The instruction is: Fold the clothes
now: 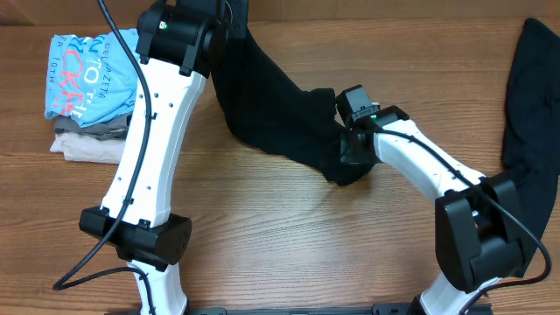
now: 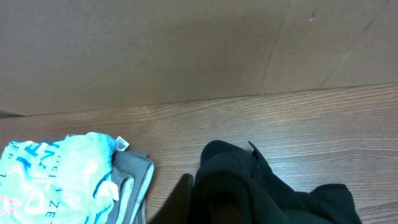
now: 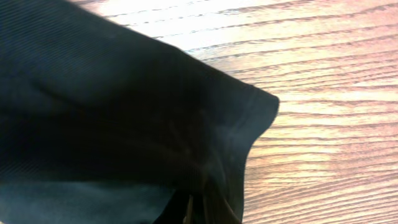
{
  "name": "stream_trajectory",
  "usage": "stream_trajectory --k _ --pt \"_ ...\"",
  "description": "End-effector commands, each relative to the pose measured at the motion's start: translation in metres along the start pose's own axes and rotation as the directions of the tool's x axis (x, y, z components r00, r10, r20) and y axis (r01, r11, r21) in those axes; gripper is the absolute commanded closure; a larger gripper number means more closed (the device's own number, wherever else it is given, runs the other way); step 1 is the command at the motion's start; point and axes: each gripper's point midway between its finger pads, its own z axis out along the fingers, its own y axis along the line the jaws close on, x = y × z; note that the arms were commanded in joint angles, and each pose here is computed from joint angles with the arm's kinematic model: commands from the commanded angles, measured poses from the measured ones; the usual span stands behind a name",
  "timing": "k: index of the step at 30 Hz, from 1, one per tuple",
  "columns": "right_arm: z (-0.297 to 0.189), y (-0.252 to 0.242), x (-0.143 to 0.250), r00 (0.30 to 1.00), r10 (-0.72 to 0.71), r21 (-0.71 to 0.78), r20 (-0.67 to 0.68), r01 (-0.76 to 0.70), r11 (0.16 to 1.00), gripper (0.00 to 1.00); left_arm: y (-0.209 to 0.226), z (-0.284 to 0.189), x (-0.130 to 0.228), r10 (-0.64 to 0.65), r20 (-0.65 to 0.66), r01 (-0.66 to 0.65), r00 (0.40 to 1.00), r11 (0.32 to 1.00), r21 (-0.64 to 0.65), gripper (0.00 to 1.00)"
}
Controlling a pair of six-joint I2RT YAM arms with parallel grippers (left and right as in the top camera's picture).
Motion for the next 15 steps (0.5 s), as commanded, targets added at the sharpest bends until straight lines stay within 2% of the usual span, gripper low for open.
stream_trajectory --k 1,4,6,12,15 --pt "-0.01 -0.014 -0.012 0.995 0.095 -0.051 -0.011 -0.095 0.994 0.96 0.007 -0.009 -0.016 -0.022 0.055 0.024 0.998 0.999 -0.027 0.96" --pt "-0.041 -0.026 -0.031 0.985 0.168 -0.153 -0.034 -0.172 0.973 0.96 0.018 -0.023 -0.03 -0.039 0.109 0.045 0.993 0.997 -0.056 0.96" --pt "-0.08 -0.044 -0.051 0.976 0.218 -0.209 -0.008 -0.215 0.954 0.96 0.03 -0.041 -0.044 -0.057 0.16 0.068 0.986 0.995 -0.068 0.96" --pt "-0.193 -0.1 -0.085 0.947 0.28 -0.245 0.155 -0.238 0.94 0.96 0.046 -0.079 -0.059 -0.039 0.224 0.061 0.974 0.994 -0.09 0.96" --pt "-0.252 -0.129 -0.092 0.907 0.34 -0.265 0.247 -0.274 0.924 0.96 0.054 -0.1 -0.064 -0.051 0.257 0.077 0.965 0.993 -0.094 0.96"
